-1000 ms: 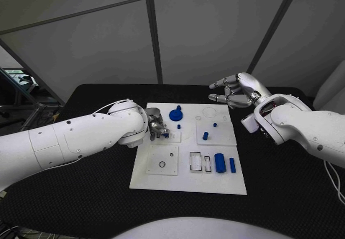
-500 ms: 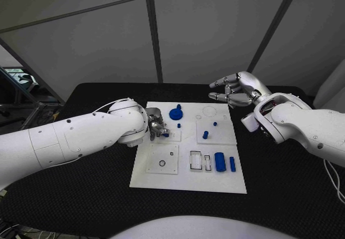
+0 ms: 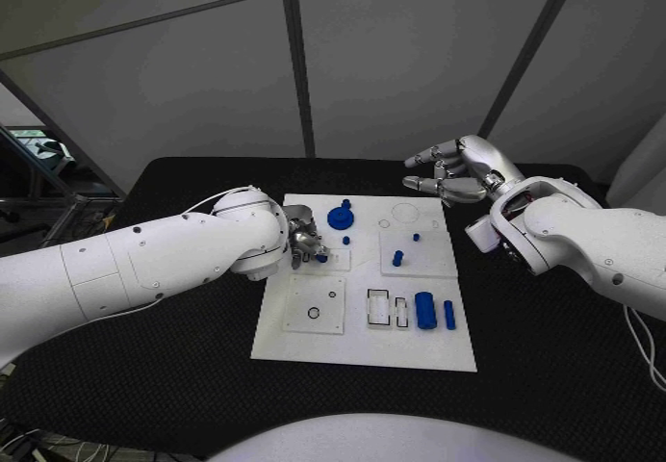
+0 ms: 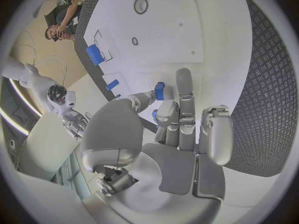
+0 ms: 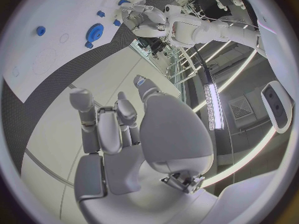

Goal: Assemble the parts on the task board

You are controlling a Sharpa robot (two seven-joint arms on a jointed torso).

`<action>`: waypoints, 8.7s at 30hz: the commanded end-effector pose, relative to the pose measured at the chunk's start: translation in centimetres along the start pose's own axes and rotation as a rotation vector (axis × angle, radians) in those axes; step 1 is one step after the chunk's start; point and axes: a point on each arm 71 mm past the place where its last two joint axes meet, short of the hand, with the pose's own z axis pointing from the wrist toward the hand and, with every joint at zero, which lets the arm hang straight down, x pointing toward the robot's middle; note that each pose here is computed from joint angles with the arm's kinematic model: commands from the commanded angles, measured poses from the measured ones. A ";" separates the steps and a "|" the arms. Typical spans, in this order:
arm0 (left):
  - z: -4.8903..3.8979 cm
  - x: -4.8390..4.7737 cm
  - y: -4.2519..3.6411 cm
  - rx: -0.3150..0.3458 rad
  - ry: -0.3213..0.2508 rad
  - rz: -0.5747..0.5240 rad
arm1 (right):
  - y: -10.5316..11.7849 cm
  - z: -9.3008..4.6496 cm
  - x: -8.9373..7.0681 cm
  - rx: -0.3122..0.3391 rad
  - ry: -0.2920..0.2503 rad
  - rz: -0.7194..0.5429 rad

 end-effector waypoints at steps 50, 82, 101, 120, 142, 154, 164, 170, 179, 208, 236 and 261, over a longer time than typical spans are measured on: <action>0.35 -0.06 -0.02 0.003 0.002 -0.033 | 0.0 0.2 0.1 0.006 0.015 0.006; -0.91 -10.36 0.01 0.006 -0.053 -0.093 | -0.4 0.5 0.0 0.011 0.011 0.002; 3.76 -10.14 2.69 -0.160 0.067 -0.046 | -0.1 0.6 0.3 0.002 0.014 0.004; 4.97 -8.97 2.50 -0.161 0.127 -0.014 | 0.0 0.6 0.4 0.001 0.016 0.005; 5.07 -8.68 2.55 -0.157 0.163 0.004 | 0.0 0.8 0.5 0.001 0.021 0.006; 5.17 -8.54 2.43 -0.149 0.175 0.009 | 0.0 0.8 0.6 -0.001 0.023 0.007; 5.28 -8.35 2.37 -0.142 0.183 0.013 | 0.1 0.8 0.6 -0.002 0.024 0.008; 5.32 -8.37 2.37 -0.137 0.176 0.008 | 0.1 0.8 0.6 -0.002 0.024 0.008; 5.31 -8.37 2.26 -0.111 0.175 -0.018 | 0.1 0.8 0.7 -0.001 0.027 0.008; 0.96 -7.62 2.94 -0.006 0.098 -0.117 | -0.2 0.7 0.4 0.008 0.025 0.005; 0.51 -2.68 3.32 -0.044 0.125 -0.010 | -0.4 0.9 0.4 0.015 0.027 0.003; 0.48 -2.14 3.33 -0.060 0.161 0.058 | -0.5 0.9 0.4 0.020 0.027 -0.012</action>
